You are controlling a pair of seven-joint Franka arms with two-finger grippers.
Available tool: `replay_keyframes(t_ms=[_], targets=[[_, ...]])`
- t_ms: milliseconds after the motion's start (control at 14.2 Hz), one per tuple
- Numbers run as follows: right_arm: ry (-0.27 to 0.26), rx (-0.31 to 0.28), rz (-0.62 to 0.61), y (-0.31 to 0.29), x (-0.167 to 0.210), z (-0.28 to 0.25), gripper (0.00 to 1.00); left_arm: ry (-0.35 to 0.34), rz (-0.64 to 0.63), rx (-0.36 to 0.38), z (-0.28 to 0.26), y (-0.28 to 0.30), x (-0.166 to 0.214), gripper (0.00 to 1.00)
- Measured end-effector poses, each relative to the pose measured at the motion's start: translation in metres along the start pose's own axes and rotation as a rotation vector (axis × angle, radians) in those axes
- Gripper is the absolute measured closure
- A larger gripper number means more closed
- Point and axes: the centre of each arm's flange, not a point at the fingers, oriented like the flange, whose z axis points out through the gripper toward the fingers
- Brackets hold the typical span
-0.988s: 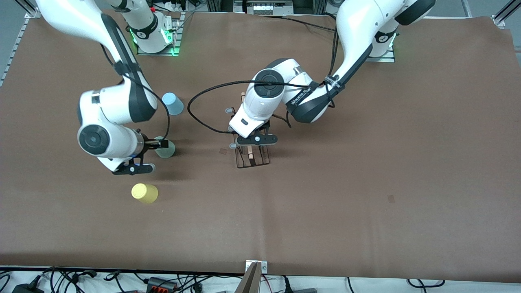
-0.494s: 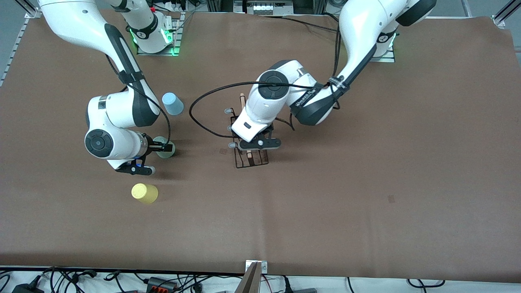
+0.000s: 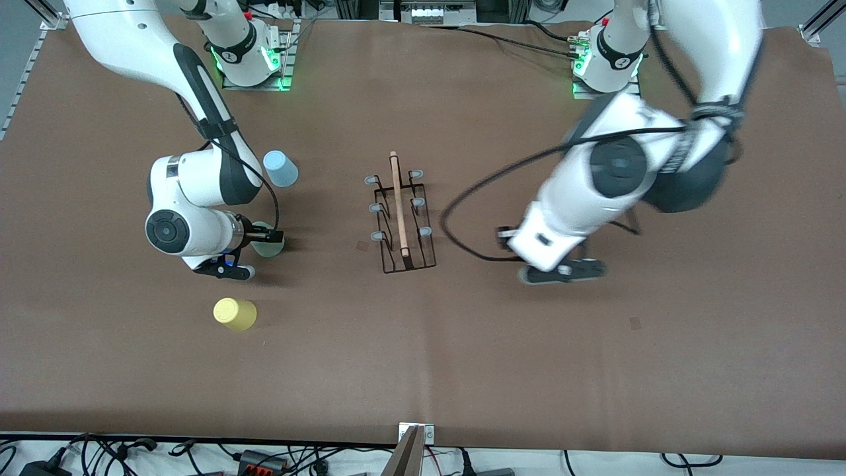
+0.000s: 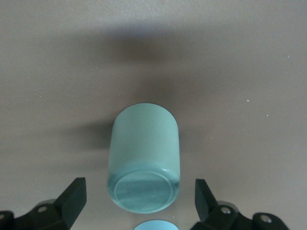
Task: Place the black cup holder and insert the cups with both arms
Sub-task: 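Lift the teal cup with the right gripper while the left gripper withdraws, then hang the teal cup on a holder peg and open the right gripper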
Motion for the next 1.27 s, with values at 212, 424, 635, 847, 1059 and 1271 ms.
replay_keyframes(t_ms=[212, 424, 635, 847, 1059, 1271], targets=[[-0.020, -0.005, 0.008, 0.005, -0.001, 0.005, 0.20, -0.035, -0.010, 0.056, -0.038, -0.079, 0.009, 0.42], [0.008, 0.006, 0.008, 0.005, 0.004, -0.011, 0.37, 0.001, -0.004, 0.126, -0.085, -0.148, 0.000, 0.19], [0.021, 0.017, -0.018, -0.011, 0.005, -0.069, 0.37, 0.038, -0.040, 0.129, -0.137, -0.222, -0.027, 0.00], [0.049, 0.041, -0.128, -0.072, -0.025, -0.154, 0.37, 0.037, 0.014, 0.103, -0.159, -0.282, -0.061, 0.00], [0.079, 0.060, -0.225, -0.153, -0.077, -0.185, 0.37, 0.016, 0.027, 0.076, -0.139, -0.279, -0.083, 0.00], [0.046, 0.069, -0.292, -0.218, -0.125, -0.172, 0.37, 0.012, 0.050, 0.082, -0.128, -0.266, -0.090, 0.00]])
